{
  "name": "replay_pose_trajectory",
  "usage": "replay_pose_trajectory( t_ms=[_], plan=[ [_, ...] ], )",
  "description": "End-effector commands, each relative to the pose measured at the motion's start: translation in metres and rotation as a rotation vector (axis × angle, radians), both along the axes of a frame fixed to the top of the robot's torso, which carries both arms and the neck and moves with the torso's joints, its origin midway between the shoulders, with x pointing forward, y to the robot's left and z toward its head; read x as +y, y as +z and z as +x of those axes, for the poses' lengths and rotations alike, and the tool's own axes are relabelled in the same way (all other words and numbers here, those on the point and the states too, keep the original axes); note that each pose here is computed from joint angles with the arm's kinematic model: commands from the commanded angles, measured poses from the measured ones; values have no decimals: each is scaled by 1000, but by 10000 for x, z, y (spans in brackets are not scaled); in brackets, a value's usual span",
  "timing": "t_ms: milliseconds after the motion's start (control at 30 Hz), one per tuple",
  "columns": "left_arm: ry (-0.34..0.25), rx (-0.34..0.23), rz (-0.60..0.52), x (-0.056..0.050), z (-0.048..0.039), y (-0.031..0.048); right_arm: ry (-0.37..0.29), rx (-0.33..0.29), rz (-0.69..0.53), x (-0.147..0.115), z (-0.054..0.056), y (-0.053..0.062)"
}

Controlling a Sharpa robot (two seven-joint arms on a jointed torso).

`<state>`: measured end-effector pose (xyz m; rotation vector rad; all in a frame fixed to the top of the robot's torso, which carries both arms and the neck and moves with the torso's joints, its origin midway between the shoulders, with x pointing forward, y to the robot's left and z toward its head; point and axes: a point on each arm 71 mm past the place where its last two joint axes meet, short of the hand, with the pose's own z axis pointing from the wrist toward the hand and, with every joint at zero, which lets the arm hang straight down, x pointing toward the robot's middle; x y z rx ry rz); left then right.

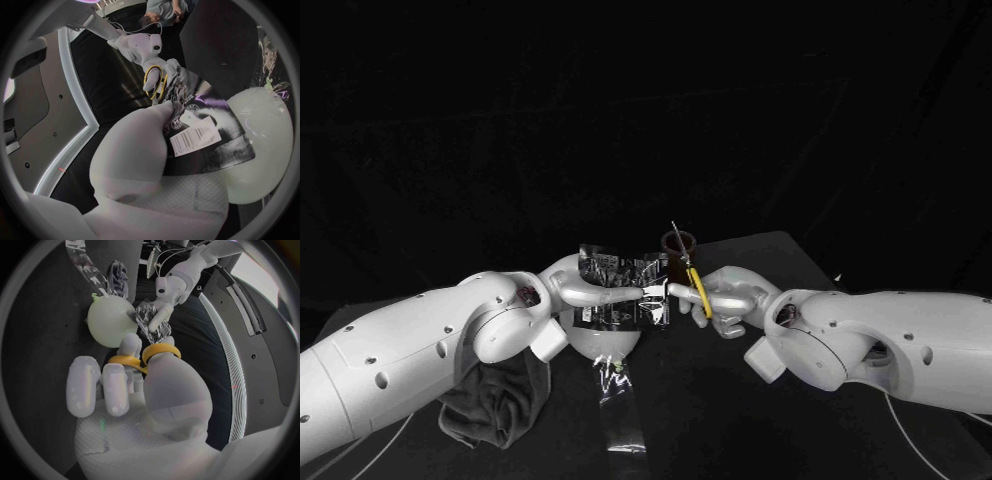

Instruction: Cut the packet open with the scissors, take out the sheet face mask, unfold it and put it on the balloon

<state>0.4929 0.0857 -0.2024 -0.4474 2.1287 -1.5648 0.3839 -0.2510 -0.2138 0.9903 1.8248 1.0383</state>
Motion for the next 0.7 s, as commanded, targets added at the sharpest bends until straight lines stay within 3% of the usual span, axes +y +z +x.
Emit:
replay_pose_trajectory(
  t_ms=[33,367,700],
  plan=[
    [16,12,-16,6,3,6,-58,-11,-13,-95,28,16],
    [61,62,-87,51,16,28,-103,-24,-5,-276,80,21],
    [125,190,-296,161,29,96,-110,-31,-10,-386,115,-10]
  ],
)
